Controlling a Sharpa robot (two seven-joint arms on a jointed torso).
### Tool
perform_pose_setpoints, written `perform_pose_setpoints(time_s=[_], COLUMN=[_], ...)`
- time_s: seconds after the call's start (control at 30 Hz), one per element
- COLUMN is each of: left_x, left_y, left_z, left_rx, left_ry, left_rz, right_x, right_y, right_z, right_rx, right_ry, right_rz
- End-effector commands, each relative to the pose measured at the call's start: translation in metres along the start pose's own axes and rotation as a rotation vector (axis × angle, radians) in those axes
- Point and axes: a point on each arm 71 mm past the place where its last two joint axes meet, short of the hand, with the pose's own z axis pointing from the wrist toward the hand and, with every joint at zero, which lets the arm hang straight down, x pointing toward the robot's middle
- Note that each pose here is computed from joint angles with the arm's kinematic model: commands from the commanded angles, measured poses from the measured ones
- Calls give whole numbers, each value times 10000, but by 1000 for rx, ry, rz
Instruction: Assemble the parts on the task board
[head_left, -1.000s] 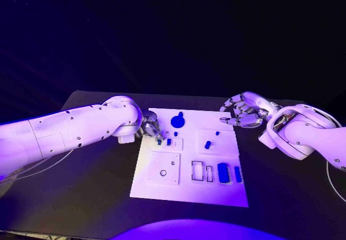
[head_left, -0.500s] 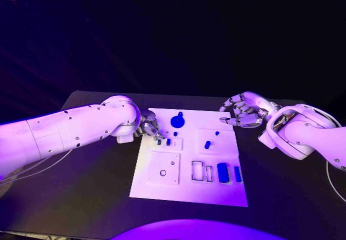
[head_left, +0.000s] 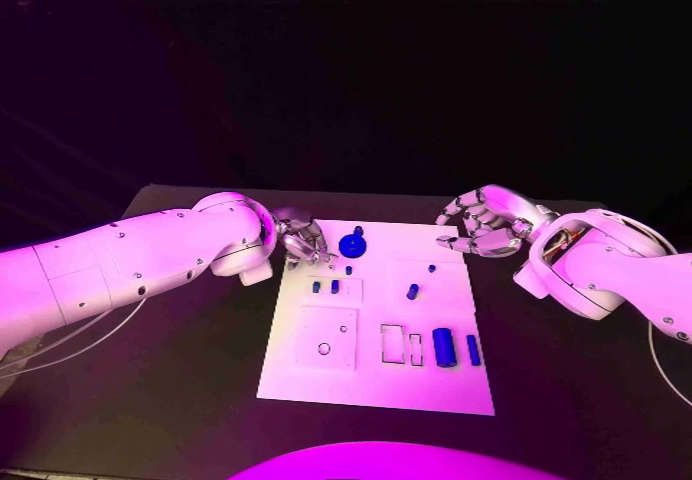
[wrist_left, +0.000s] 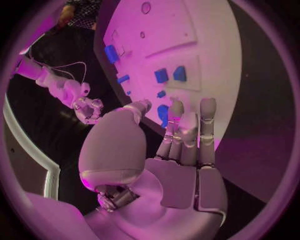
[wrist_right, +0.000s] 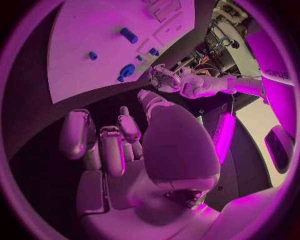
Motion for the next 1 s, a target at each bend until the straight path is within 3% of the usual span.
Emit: perform_pose_setpoints(time_s=[0.03,0.23,0.4,0.7,1.0], left_x=[-81,-34,55,281,369], left_y=[-232,-399,-461,-410,-366], left_z=[-42,-70,-39,111,213], left_rx=[267,407,454,406,351], left_ry=[-150,-222,-232,-138,-71], left_rz=[-74,77,231,462,532], right_x=[-2,-8,-8,-4,2], right_y=[4,-4,-3,5,11], right_z=[-2,-3,-1,7,13], right_rx=[-14,-12,-13,-17,-21], right_ry=[-2,-5,-7,-7,-9], right_rz=[-5,-5,-5,-2,0])
